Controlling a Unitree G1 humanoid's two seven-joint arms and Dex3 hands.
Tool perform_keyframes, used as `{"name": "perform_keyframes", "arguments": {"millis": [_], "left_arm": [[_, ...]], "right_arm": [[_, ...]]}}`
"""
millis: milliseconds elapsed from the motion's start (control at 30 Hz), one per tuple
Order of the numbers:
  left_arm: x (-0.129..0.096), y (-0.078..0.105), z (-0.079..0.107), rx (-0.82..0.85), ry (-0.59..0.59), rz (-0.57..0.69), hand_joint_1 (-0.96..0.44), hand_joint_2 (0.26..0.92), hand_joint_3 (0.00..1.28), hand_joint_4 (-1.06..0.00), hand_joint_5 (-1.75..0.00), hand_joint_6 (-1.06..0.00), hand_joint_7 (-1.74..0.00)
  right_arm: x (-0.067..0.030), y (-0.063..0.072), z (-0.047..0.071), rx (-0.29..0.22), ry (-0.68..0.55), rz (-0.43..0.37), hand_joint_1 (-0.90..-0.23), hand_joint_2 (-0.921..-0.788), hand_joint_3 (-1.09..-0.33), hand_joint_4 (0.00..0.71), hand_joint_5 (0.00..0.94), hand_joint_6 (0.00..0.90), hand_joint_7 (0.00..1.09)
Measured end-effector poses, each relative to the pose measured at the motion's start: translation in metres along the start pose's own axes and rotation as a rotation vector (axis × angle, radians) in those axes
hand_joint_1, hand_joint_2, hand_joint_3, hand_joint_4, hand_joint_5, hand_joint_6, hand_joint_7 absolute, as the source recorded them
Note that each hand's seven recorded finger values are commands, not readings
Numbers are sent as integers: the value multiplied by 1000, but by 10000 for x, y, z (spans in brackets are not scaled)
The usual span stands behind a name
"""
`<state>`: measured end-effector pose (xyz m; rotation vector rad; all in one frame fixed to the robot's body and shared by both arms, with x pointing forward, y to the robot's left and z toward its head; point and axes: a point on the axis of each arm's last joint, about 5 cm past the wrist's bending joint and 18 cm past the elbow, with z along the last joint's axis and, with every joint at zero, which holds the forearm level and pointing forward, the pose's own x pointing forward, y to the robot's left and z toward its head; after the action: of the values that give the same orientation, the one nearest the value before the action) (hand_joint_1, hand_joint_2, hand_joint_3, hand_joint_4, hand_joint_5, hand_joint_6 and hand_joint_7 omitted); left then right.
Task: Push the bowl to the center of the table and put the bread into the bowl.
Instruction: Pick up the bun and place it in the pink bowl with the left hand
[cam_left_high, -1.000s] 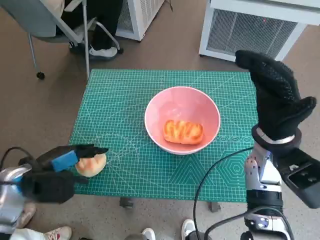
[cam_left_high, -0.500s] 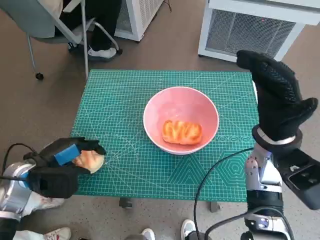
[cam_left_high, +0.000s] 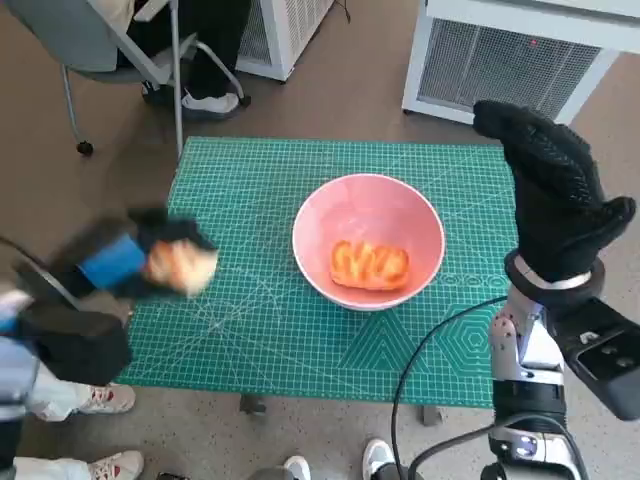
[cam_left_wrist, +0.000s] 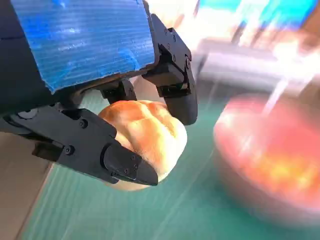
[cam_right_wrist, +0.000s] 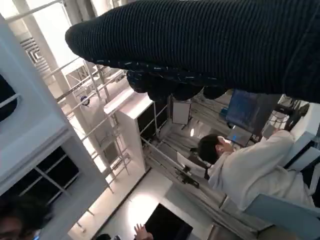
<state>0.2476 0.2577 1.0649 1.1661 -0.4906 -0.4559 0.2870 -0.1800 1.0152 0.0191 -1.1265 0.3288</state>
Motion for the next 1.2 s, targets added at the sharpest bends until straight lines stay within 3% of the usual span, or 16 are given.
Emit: {"name": "perform_keyframes", "arguments": {"millis": [233,567,867,1000,1033,1067,1167,1200], "left_arm": [[372,174,258,11,-162,91,1,921,90,-576,-1228,-683,-1161],[1001,196,563,74,-349,41,0,920,90,-594,-1214,-666,-1178],[1419,-54,708,60,-340,-36,1,920,74,-628,-1162,-669,-1187],[1529,-229,740,54,-285,-79,0,921,137,-572,-1182,-586,-1303],[1550,-266,745,52,-269,-94,-31,902,119,-533,-834,-525,-990],[1571,-305,750,52,-246,-113,-53,900,84,-546,-539,-538,-689],[1619,-399,758,61,-174,-186,-170,877,32,-365,-176,-443,-237],[1628,-422,756,64,-154,-210,-188,874,26,-339,-141,-428,-190]], "right_arm": [[21,12,-9,3,-8,0,-579,-921,-783,-1,499,-1,676],[54,51,-41,16,-9,5,-587,-921,-794,-1,498,-1,669],[57,50,-50,14,-9,5,-588,-921,-796,-1,496,-1,660],[54,49,-57,15,-5,4,-591,-921,-796,-1,495,-1,657],[53,49,-58,15,-4,4,-592,-921,-796,-1,494,-1,656],[52,49,-59,15,-3,4,-592,-921,-797,-1,493,-1,655],[50,48,-60,15,-2,6,-593,-921,-795,-1,489,-1,652],[49,47,-60,15,-2,6,-594,-921,-795,-1,489,-1,652]]}}
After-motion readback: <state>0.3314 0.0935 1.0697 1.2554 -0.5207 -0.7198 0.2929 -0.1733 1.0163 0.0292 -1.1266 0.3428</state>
